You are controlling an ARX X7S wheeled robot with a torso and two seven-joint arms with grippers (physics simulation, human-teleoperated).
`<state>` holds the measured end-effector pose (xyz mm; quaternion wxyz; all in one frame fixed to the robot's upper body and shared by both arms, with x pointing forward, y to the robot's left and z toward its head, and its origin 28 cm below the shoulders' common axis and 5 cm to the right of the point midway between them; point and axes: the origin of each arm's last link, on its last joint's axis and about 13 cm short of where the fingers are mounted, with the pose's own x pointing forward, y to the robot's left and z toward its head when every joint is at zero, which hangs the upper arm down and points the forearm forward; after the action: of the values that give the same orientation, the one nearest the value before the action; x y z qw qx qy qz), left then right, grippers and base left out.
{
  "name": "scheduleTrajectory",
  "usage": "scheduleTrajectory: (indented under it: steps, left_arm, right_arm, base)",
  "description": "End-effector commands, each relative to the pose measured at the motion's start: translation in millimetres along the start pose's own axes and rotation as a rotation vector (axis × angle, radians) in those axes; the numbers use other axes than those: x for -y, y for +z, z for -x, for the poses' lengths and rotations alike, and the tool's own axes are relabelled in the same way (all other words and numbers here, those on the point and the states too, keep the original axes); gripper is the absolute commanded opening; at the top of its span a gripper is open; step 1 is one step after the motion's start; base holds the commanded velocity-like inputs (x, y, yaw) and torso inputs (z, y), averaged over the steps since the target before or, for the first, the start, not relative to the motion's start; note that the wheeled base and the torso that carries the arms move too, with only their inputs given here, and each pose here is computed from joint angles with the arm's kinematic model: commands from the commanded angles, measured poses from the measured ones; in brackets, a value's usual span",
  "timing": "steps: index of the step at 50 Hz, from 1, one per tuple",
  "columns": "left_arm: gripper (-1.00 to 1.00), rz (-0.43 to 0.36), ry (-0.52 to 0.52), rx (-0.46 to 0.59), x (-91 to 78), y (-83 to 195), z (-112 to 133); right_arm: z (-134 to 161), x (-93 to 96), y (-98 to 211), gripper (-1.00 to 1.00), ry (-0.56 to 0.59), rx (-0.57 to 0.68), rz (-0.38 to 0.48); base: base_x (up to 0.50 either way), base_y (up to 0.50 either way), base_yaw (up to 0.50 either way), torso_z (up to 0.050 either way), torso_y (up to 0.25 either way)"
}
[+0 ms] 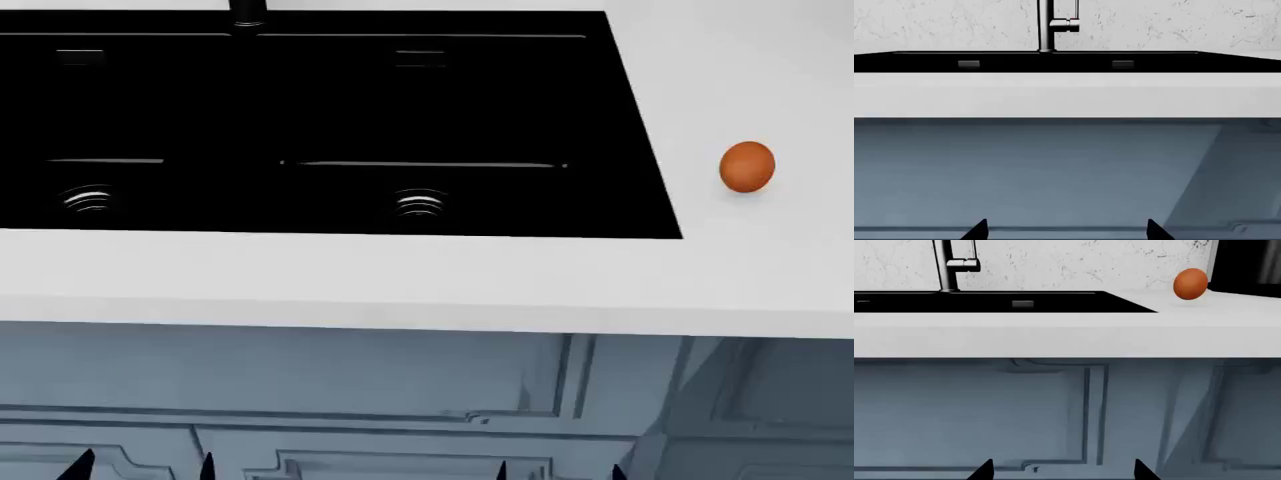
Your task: Place the eggs and milk next to the bowl.
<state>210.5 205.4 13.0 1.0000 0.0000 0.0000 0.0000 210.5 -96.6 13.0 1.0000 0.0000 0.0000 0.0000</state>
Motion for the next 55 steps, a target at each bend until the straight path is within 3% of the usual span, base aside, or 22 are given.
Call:
scheduleTrajectory:
  steps: [1,14,55]
  left_arm:
    - [1.0,-0.01,0.0,0.0,-0.3,0.0,0.0]
    - [1.0,0.025,-0.013,-0.009,0.2,-0.6,-0.5]
    - [1.0,0.046,-0.043,0.001,3.2,9.6,1.3]
  right_arm:
    - [0.0,-0.1,0.0,1.0,0.0,0.0,0.009]
    - [0.3,-1.5,-2.1,1.0,0.009,-0.014,-0.004]
    - [2.8,0.5,5.2,1.0,0.004,0.004,-0.004]
  base:
    - [0.0,0.0,0.0,0.0,0.0]
    - [0.0,0.0,0.0,0.0,0.0]
    - [0.0,0.0,0.0,0.049,0.009]
